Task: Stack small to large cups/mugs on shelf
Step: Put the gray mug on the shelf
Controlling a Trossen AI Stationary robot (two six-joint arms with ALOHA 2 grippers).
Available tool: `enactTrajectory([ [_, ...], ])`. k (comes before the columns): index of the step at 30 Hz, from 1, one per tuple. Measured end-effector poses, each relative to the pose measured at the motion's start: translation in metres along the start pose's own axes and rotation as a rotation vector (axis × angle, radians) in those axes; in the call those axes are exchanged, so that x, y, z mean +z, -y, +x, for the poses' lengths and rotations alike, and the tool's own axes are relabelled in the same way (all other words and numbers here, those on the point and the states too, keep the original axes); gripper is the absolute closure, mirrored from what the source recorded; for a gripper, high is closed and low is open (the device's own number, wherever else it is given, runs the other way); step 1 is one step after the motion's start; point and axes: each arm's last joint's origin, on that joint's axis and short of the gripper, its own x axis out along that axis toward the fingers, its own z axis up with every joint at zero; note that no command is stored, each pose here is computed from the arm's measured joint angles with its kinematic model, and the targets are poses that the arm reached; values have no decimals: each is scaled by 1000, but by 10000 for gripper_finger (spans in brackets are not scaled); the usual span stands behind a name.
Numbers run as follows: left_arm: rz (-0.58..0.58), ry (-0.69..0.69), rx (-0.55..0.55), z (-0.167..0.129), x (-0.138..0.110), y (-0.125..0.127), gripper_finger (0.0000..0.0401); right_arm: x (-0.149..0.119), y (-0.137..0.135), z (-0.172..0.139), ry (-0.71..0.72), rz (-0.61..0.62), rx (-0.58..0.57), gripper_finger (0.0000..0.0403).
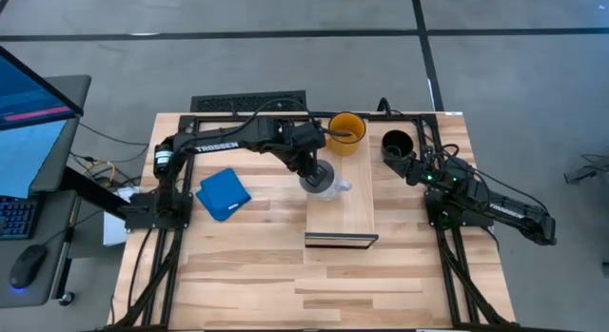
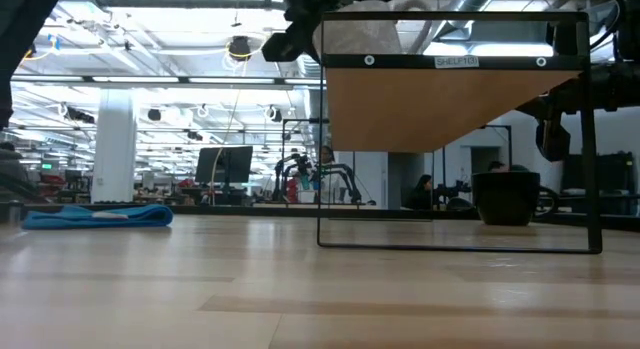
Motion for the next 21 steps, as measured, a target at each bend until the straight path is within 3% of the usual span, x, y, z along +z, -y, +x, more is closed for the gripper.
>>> enactTrajectory([
  [21, -16, -27, -12, 1, 0, -1, 376, 0, 0, 0, 0, 0, 0, 369],
])
